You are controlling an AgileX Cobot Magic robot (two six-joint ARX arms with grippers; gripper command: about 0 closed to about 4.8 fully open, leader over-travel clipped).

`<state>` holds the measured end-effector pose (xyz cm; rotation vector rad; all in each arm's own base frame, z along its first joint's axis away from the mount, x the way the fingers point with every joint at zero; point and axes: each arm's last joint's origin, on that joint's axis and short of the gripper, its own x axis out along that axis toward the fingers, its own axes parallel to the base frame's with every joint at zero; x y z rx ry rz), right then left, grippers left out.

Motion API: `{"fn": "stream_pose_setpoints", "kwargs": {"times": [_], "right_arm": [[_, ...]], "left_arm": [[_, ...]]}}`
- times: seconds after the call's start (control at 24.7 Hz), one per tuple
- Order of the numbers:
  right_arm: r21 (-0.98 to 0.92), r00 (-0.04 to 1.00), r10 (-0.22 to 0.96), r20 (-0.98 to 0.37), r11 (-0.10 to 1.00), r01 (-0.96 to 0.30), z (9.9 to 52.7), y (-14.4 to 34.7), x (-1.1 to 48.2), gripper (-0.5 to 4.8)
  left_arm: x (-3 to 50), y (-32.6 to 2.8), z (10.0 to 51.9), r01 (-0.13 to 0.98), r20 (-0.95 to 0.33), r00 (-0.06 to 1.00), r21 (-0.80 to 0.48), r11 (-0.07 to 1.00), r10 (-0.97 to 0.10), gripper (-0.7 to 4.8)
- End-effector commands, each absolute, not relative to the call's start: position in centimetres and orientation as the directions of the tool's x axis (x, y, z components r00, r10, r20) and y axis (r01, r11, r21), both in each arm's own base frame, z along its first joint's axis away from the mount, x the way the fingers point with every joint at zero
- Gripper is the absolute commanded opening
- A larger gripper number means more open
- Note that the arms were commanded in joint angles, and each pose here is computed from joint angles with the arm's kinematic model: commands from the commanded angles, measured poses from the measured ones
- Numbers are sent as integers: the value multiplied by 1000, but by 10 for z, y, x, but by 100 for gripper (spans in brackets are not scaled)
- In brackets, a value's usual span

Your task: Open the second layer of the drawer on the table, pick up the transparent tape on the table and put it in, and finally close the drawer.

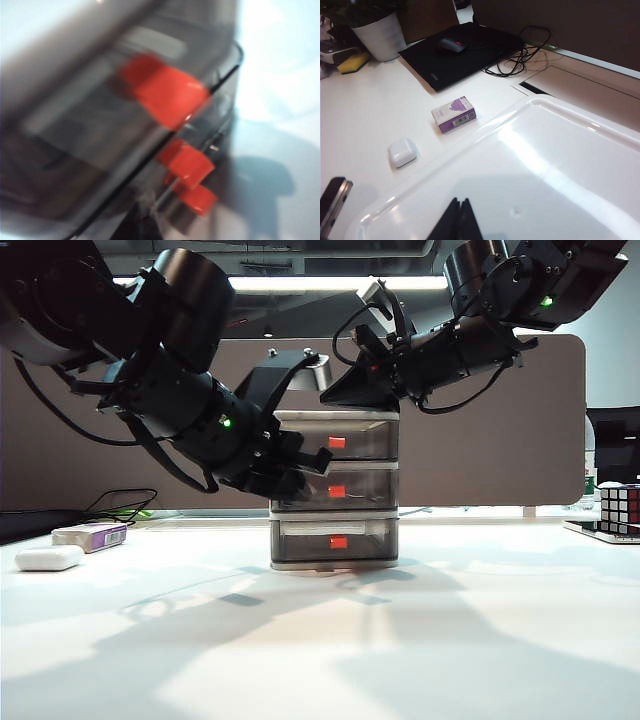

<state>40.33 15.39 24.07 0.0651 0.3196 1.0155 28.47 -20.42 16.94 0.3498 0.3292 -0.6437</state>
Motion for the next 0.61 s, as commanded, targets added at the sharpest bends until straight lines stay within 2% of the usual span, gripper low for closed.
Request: {"fn": "stream_pose_setpoints", "kwargs": {"times": [0.04,0.12,0.24,0.28,0.44,0.61], "right_arm": [[248,466,837,-288,535,-808,230,154,401,-5],[245,466,837,-287,535,-809,230,154,401,-5],[217,458,845,-277,519,-827,233,154,400,-5],[187,468,844,-263,520,-833,242,151,398,-5],[123,503,822,-267,546,-828,273,140,383,-5],[43,576,771,-272,607,-793,306,122,335,-5]], "left_arm": [[287,-205,176,597,-349,787,225,770,-509,-5],[286,-205,175,616,-359,771,216,757,-525,-5],[275,-203,185,705,-397,690,179,686,-605,-5],[264,-197,195,710,-373,695,216,671,-615,-5],[232,-172,223,676,-292,734,236,698,-613,-5],[174,-126,241,564,-213,824,223,795,-525,-5]]}}
